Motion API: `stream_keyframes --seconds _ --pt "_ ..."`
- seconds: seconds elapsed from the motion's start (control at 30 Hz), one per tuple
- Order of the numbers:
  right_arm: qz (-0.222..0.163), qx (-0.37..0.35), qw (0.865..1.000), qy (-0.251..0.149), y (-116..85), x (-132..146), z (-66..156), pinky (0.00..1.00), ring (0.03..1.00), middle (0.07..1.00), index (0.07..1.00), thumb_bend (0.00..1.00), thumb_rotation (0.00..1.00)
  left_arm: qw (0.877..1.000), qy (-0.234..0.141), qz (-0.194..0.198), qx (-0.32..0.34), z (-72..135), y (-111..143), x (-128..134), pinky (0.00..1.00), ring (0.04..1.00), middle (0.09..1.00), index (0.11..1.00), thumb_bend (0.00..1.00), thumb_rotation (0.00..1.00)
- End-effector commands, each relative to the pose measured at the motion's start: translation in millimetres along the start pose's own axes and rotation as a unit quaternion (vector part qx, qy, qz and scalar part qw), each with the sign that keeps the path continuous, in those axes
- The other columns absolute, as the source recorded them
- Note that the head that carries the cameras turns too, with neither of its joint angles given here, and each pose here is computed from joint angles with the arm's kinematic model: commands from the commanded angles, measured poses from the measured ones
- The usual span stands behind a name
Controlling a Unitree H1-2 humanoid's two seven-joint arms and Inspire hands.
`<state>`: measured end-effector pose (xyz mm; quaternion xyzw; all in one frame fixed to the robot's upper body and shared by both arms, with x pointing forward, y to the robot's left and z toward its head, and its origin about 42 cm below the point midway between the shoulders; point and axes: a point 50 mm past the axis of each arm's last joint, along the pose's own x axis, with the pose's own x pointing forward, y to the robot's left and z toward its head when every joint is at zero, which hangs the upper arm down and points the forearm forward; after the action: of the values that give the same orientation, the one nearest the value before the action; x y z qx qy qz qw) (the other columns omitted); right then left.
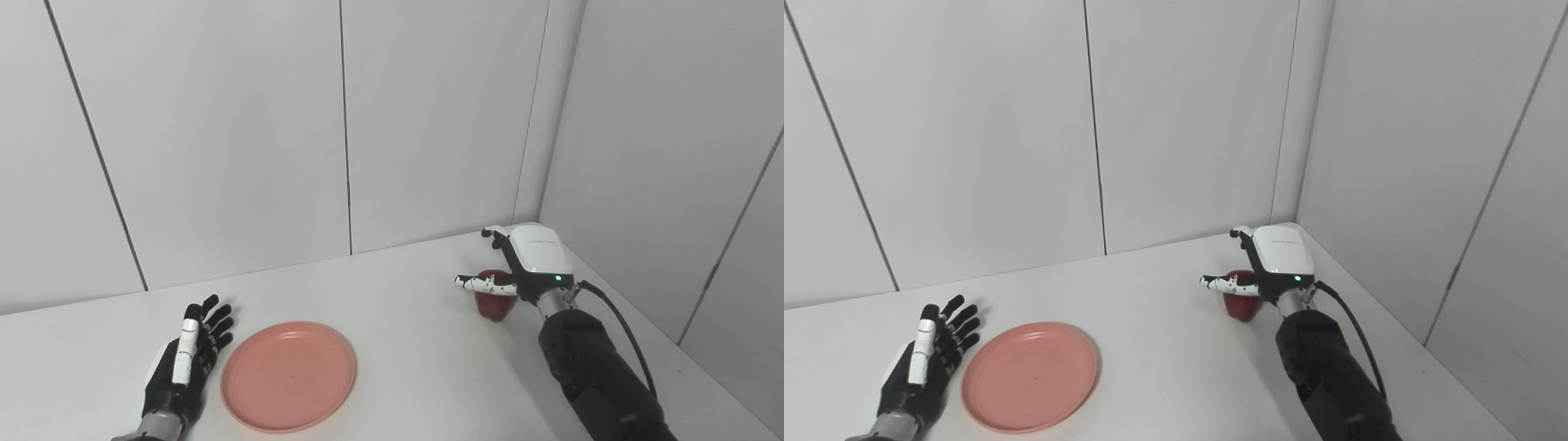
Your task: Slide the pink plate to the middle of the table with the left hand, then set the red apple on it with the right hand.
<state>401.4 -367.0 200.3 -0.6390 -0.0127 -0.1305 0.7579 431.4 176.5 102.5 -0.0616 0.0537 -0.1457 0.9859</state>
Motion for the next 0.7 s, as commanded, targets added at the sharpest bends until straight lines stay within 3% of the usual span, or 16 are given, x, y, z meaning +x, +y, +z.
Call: stream_keyframes --seconds 0.0,0.67 --pt "-0.037 -0.002 0.999 0.002 -23.0 14.5 0.2 0.44 0.551 0.660 0.740 0.82 0.76 0.998 0.069 0.013 -0.006 -26.8 10.5 -13.0 0.95 0.927 0.915 0.933 0.74 0.95" --pt "-0.004 -0.019 1.000 0.005 -7.4 17.4 2.4 0.54 0.611 0.690 0.761 0.83 0.78 0.997 0.070 0.014 -0.001 -25.0 8.9 -15.5 0.91 0.925 0.912 0.932 0.73 0.95"
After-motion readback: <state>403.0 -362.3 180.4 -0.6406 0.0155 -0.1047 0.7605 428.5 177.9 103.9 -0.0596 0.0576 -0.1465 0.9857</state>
